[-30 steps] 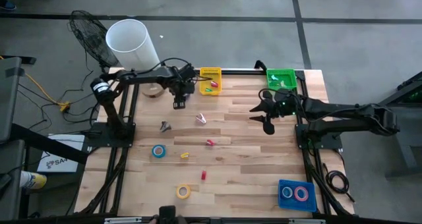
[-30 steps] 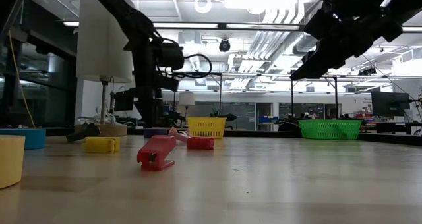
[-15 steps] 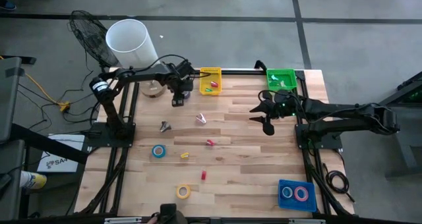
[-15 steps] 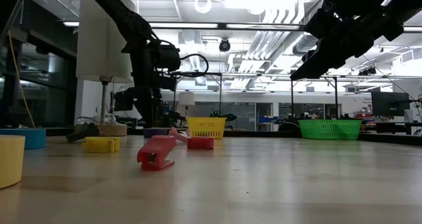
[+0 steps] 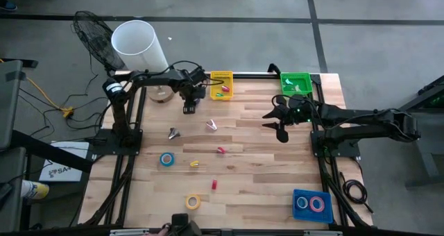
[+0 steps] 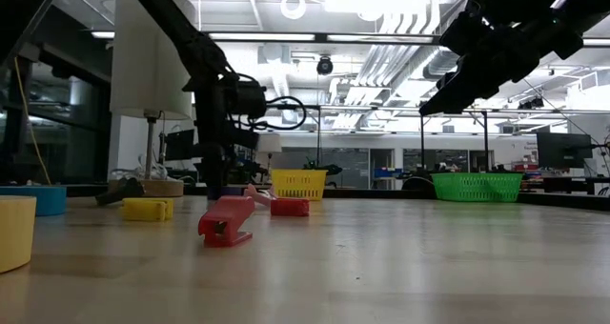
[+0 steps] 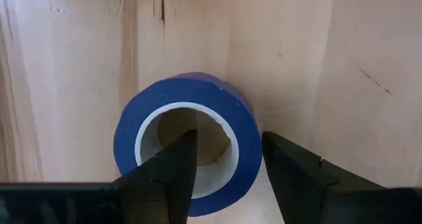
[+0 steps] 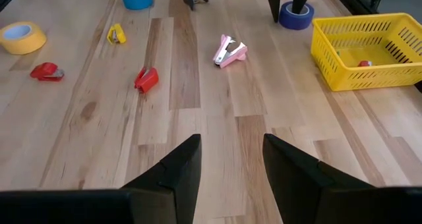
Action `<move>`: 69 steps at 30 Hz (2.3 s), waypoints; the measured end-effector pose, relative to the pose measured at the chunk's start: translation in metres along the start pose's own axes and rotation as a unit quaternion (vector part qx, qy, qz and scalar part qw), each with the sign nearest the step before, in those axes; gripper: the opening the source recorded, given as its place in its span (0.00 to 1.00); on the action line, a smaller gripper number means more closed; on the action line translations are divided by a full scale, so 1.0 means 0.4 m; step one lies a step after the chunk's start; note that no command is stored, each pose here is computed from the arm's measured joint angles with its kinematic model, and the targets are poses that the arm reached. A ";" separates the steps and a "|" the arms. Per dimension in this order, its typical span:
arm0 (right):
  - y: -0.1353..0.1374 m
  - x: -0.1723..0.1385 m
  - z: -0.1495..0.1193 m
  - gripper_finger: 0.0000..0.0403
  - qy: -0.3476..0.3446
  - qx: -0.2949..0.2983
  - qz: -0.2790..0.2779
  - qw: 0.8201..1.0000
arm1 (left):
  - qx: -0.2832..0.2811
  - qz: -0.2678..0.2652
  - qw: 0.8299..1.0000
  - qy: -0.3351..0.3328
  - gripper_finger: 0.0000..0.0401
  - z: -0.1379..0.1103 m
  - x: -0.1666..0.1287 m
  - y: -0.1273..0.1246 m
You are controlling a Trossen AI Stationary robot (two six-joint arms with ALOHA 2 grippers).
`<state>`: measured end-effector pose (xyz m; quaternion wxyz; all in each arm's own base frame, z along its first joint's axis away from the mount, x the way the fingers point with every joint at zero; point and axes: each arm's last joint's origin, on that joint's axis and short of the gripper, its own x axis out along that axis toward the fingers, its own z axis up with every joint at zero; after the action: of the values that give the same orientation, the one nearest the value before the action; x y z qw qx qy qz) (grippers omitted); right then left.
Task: Pick and place Stapler, Stapler remover, tape
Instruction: Put the blue tape into the blue bin
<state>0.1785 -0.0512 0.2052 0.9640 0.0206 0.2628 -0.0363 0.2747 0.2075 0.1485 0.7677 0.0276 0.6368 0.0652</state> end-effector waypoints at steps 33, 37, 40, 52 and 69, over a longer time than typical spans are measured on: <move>-0.012 0.051 0.021 0.38 -0.046 -0.013 0.003 0.999 | 0.168 -0.099 0.976 -0.094 0.08 0.231 -0.187 -0.228; -0.020 0.079 0.017 0.38 -0.043 -0.021 -0.015 0.999 | 0.188 -0.123 0.956 -0.188 0.08 0.248 -0.265 -0.229; -0.020 0.102 0.017 0.38 -0.049 -0.032 -0.026 0.998 | 0.199 -0.155 0.933 -0.257 0.08 0.244 -0.309 -0.233; 0.039 0.170 0.076 0.38 -0.216 -0.104 -0.069 0.968 | 0.229 -0.222 0.833 -0.451 0.08 0.234 -0.312 -0.257; 0.079 0.178 0.093 0.38 -0.276 -0.110 -0.111 0.948 | 0.221 -0.209 0.811 -0.500 0.08 0.242 -0.304 -0.256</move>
<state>0.2608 -0.0260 0.2016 0.9849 -0.1256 -0.0109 -0.1188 0.3546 0.0937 0.2724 0.9485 0.0916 0.1530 -0.2619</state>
